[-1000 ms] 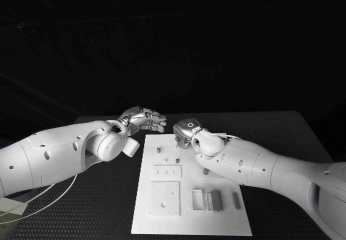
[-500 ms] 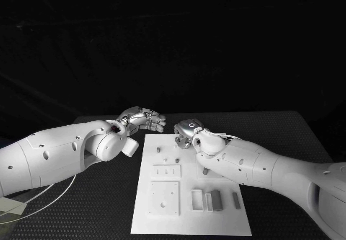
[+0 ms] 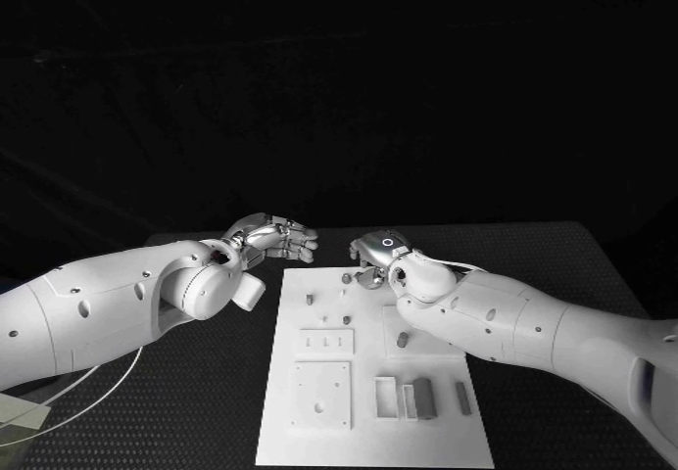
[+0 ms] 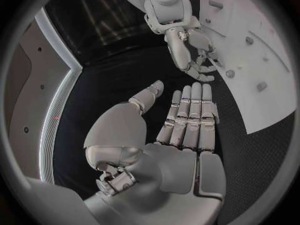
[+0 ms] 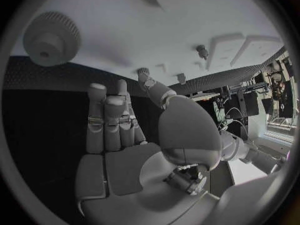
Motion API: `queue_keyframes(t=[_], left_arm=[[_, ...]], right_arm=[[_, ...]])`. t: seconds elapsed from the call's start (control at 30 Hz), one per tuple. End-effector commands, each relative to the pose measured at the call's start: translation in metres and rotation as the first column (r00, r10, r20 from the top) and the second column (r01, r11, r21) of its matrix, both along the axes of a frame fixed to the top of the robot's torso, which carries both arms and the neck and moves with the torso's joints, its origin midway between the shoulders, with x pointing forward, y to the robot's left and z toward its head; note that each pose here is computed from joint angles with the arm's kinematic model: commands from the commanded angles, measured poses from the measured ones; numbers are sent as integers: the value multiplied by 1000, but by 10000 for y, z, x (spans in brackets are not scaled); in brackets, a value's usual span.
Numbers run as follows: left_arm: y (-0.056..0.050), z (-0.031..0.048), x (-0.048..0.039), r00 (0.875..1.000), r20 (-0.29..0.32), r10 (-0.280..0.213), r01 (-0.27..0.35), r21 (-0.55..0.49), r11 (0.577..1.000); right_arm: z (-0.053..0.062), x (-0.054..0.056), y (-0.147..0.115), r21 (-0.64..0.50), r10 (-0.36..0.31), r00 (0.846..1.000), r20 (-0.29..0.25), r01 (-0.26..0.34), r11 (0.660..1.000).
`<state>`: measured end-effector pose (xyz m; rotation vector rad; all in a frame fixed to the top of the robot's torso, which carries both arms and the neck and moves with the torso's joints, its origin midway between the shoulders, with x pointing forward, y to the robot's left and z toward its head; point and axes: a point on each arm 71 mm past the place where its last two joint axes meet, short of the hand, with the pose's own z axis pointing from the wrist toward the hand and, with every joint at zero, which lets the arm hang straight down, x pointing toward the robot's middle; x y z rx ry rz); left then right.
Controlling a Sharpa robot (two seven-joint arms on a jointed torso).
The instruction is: Assemble the parts on the task board
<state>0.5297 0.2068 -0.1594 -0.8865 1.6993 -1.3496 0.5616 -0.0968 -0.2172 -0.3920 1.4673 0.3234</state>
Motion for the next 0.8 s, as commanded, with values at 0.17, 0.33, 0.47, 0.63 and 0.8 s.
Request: queue_keyframes(t=[0.17, 0.33, 0.47, 0.63, 0.8], left_arm=[[87, 18, 41, 1000, 14, 13, -13, -4, 1000], [177, 17, 54, 999, 18, 36, -36, 1, 999], [189, 14, 49, 999, 17, 34, -34, 1, 999], [198, 13, 48, 999, 17, 35, -35, 3, 999], [198, 13, 38, 999, 20, 33, -33, 5, 999]], right_arm=[[314, 39, -197, 73, -50, 998, -24, 51, 996], [470, 66, -391, 77, -69, 997, -43, 72, 994], [539, 96, -609, 91, -100, 987, -127, 112, 989], [530, 139, -822, 64, -118, 981, -155, 129, 990], [473, 164, -882, 27, -116, 970, -212, 125, 992]])
